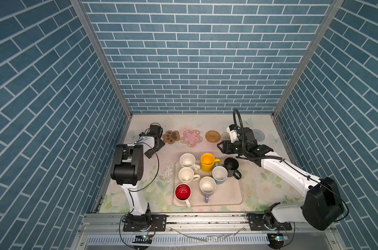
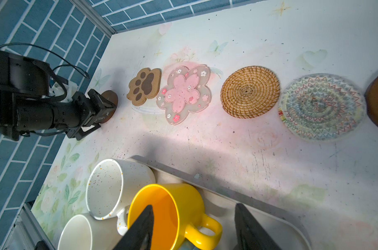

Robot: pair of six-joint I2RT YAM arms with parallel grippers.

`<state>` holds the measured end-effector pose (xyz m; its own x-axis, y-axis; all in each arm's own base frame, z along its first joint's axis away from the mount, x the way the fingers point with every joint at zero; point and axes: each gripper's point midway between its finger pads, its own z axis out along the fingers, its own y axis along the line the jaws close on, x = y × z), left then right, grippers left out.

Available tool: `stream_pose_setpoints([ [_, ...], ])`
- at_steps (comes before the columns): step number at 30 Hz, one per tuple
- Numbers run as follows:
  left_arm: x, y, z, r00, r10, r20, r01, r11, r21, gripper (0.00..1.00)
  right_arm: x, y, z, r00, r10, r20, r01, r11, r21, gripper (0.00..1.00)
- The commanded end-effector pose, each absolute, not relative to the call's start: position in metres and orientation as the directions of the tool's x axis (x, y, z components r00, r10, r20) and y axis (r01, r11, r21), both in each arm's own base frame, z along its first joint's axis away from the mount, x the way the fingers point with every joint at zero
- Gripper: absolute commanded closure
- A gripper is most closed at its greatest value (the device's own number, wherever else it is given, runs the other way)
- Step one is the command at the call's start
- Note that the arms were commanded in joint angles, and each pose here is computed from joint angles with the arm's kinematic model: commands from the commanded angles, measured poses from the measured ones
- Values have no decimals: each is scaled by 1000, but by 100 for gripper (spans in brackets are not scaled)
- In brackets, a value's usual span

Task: Place cups on coasters
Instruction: Move the coaster to the top-left of the table.

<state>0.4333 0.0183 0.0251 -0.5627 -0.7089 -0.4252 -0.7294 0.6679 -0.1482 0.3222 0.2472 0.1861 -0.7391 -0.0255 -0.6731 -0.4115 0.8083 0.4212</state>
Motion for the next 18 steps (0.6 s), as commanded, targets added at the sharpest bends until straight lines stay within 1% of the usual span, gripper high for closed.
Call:
stream_pose_setpoints([
  [1, 437, 15, 13, -609, -700, -373, -719, 686, -114, 10, 329, 254, 193, -713, -43, -700, -445, 799, 404, 40],
  [7, 453, 13, 22, -610, -696, -379, -711, 692, -125, 10, 340, 259, 198, -701, -50, -711, -453, 802, 389, 39],
  [11, 466, 10, 34, -609, -684, -401, -686, 708, -167, 10, 342, 261, 199, -705, -53, -707, -452, 801, 392, 40],
  [15, 476, 1, 52, -626, -659, -416, -634, 741, -221, 9, 337, 259, 211, -695, -36, -718, -456, 794, 402, 39],
  [18, 476, -11, 70, -650, -625, -433, -558, 779, -286, 9, 333, 249, 215, -687, -38, -726, -444, 813, 377, 39],
])
